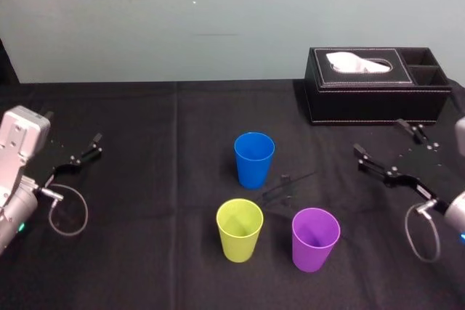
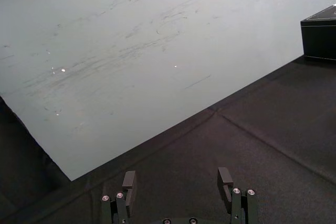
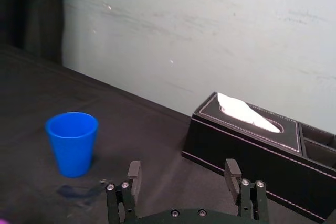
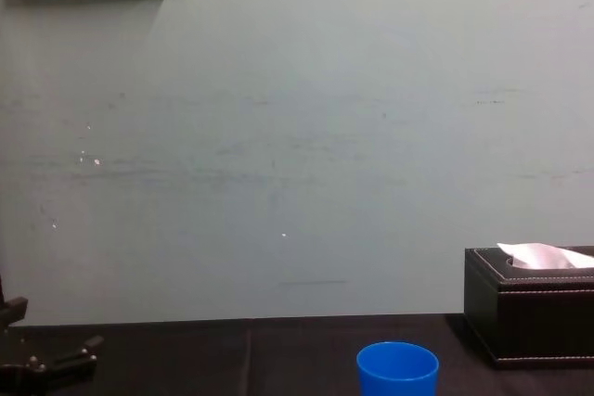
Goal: Stack the three plastic cups sequentially using one hand.
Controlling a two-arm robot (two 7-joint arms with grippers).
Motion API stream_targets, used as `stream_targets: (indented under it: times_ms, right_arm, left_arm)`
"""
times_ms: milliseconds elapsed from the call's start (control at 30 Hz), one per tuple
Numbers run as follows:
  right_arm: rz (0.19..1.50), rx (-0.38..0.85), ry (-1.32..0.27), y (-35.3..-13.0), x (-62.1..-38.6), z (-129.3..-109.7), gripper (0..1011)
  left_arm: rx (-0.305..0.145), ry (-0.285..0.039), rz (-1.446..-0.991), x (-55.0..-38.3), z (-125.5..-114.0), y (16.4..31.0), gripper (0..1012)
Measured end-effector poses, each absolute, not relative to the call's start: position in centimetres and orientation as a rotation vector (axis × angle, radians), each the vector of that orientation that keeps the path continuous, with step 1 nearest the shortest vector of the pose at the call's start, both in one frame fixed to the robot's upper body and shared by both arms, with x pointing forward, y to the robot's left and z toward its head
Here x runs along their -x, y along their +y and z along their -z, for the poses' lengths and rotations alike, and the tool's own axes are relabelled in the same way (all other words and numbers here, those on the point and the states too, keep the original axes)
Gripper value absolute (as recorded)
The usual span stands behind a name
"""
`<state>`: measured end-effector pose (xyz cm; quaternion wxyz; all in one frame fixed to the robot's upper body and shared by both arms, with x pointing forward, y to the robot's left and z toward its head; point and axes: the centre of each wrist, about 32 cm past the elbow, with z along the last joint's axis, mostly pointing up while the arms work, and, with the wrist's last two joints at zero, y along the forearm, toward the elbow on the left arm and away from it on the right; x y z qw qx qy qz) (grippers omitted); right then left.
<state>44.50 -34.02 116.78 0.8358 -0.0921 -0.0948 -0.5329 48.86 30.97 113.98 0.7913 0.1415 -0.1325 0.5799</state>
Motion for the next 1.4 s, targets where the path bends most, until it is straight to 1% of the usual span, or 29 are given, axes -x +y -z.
stream_targets:
  times_ms: [100,200,367,567,933,1200,1400]
  right_arm:
    - [1.098,0.178,-0.203,-34.8,-43.0,-117.2,1003]
    - [1.079,0.17,-0.2,-35.1,-42.2,-117.4,1003]
    - [1.034,0.169,-0.193,-35.8,-40.7,-117.3,1003]
    - [0.943,0.177,-0.182,-36.7,-39.1,-117.1,1003]
    - [0.846,0.208,-0.173,-37.2,-37.5,-115.9,1003]
    - [0.767,0.235,-0.152,-36.8,-36.6,-114.6,1003]
    - [0.738,0.236,-0.138,-36.5,-36.5,-114.0,1003]
  left_arm:
    - [-0.305,-0.285,-1.248,-48.9,-114.0,31.0,1011]
    - [-0.305,-0.285,-1.248,-48.9,-114.0,31.0,1011]
    - [-0.304,-0.285,-1.248,-48.9,-114.0,31.0,1011]
    - [-0.305,-0.285,-1.248,-48.9,-114.0,31.0,1011]
    - [-0.304,-0.285,-1.248,-48.9,-114.0,31.0,1011]
    - [-0.304,-0.285,-1.248,-48.9,-114.0,31.0,1011]
    - [-0.305,-0.285,-1.248,-48.9,-114.0,31.0,1011]
